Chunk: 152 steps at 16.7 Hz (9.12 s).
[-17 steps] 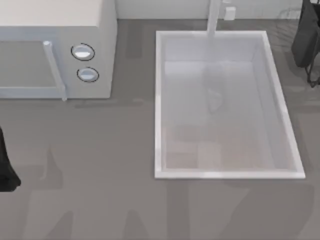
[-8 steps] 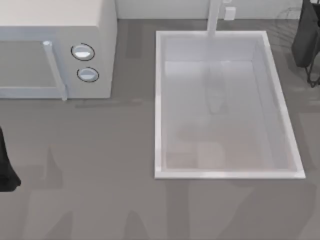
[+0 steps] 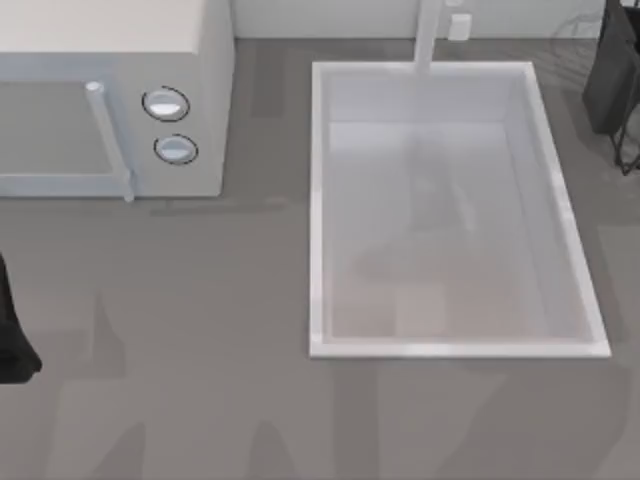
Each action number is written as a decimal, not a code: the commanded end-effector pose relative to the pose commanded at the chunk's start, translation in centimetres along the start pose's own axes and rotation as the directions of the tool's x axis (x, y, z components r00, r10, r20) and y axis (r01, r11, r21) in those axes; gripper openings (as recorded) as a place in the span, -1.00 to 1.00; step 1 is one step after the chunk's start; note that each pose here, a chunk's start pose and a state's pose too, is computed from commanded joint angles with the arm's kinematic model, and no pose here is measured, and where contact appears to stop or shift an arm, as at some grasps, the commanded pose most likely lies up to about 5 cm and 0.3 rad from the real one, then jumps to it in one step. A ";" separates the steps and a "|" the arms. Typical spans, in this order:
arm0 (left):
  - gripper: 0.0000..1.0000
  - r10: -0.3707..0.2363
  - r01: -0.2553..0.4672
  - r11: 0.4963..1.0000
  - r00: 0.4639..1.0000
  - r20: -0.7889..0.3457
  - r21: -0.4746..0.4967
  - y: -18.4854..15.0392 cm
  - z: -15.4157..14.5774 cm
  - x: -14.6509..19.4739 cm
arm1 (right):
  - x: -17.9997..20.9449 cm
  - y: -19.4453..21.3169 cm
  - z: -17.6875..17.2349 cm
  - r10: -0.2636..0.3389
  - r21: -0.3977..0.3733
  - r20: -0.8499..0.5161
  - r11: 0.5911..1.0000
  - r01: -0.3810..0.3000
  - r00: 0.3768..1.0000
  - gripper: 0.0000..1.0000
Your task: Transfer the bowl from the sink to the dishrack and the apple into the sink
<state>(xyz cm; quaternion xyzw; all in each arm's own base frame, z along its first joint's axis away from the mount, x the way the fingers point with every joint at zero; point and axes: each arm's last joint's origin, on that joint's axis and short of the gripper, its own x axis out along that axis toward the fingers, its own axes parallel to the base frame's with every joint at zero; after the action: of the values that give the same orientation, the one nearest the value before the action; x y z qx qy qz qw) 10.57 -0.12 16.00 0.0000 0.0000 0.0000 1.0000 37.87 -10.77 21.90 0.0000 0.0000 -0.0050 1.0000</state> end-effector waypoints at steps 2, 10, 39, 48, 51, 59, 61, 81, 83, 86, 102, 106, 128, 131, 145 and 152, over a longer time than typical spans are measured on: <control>1.00 0.000 0.000 1.000 1.000 0.000 0.000 0.0 0.0 0.0 | 0.0 0.0 0.0 0.000 0.000 0.000 1.000 0.000 1.000 0.96; 1.00 0.000 0.000 1.000 1.000 0.000 0.000 0.0 0.0 0.0 | 0.0 0.0 0.0 0.000 0.000 0.000 1.000 0.000 1.000 1.00; 1.00 0.000 0.000 1.000 1.000 0.000 0.000 0.0 0.0 0.0 | -27.3 10.3 -5.6 0.008 0.000 -0.002 1.000 -0.008 1.000 1.00; 1.00 0.000 0.000 1.000 1.000 0.000 0.000 0.0 0.0 0.0 | -27.4 10.4 -5.9 0.010 0.000 0.000 1.000 -0.010 1.000 1.00; 1.00 0.000 0.000 1.000 1.000 0.000 0.000 0.0 0.0 0.0 | -27.4 10.4 -5.9 0.010 0.000 0.000 1.000 -0.010 1.000 1.00; 1.00 0.000 0.000 1.000 1.000 0.000 0.000 0.0 0.0 0.0 | -27.4 10.4 -5.9 0.010 0.000 0.000 1.000 -0.010 1.000 1.00; 1.00 0.000 0.000 1.000 1.000 0.000 0.000 0.0 0.0 0.0 | -27.4 10.4 -5.9 0.010 0.000 0.000 1.000 -0.010 1.000 1.00; 1.00 0.000 0.000 1.000 1.000 0.000 0.000 0.0 0.0 0.0 | -21.6 7.7 -0.2 -0.111 -0.110 -0.751 0.993 0.042 0.651 1.00; 1.00 0.000 0.000 1.000 1.000 0.000 0.000 0.0 0.0 0.0 | -19.5 6.7 -0.1 -0.107 -0.106 -0.865 0.994 0.030 0.490 1.00; 1.00 0.000 0.000 1.000 1.000 0.000 0.000 0.0 0.0 0.0 | -16.4 5.1 -0.6 -0.076 -0.075 -0.963 0.997 0.011 0.257 1.00; 1.00 0.000 0.000 1.000 1.000 0.000 0.000 0.0 0.0 0.0 | -12.2 2.8 -4.7 -0.001 -0.001 -1.000 1.000 -0.001 -0.001 1.00; 1.00 0.000 0.000 1.000 1.000 0.000 0.000 0.0 0.0 0.0 | -12.1 2.7 -9.0 -0.004 -0.004 -1.000 1.000 0.002 0.009 1.00; 1.00 0.000 0.000 1.000 1.000 0.000 0.000 0.0 0.0 0.0 | -12.4 2.8 -11.3 0.000 0.000 -1.000 1.000 0.000 0.000 -1.00; 1.00 0.000 0.000 1.000 1.000 0.000 0.000 0.0 0.0 0.0 | -12.4 2.8 -11.3 0.000 0.000 -1.000 1.000 0.000 0.000 -1.00; 1.00 0.000 0.000 1.000 1.000 0.000 0.000 0.0 0.0 0.0 | -12.4 2.6 -1.0 0.010 0.010 -1.000 1.000 0.012 0.011 -1.00; 1.00 0.000 0.000 1.000 1.000 0.000 0.000 0.0 0.0 0.0 | -12.6 2.8 0.6 0.007 0.007 -1.000 1.000 0.010 0.025 -1.00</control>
<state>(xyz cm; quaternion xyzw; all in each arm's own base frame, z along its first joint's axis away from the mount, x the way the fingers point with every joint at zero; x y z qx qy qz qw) 10.57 -0.12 16.00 0.0000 0.0000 0.0000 1.0000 25.30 -7.89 22.46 0.0097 0.6982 -0.0046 0.7158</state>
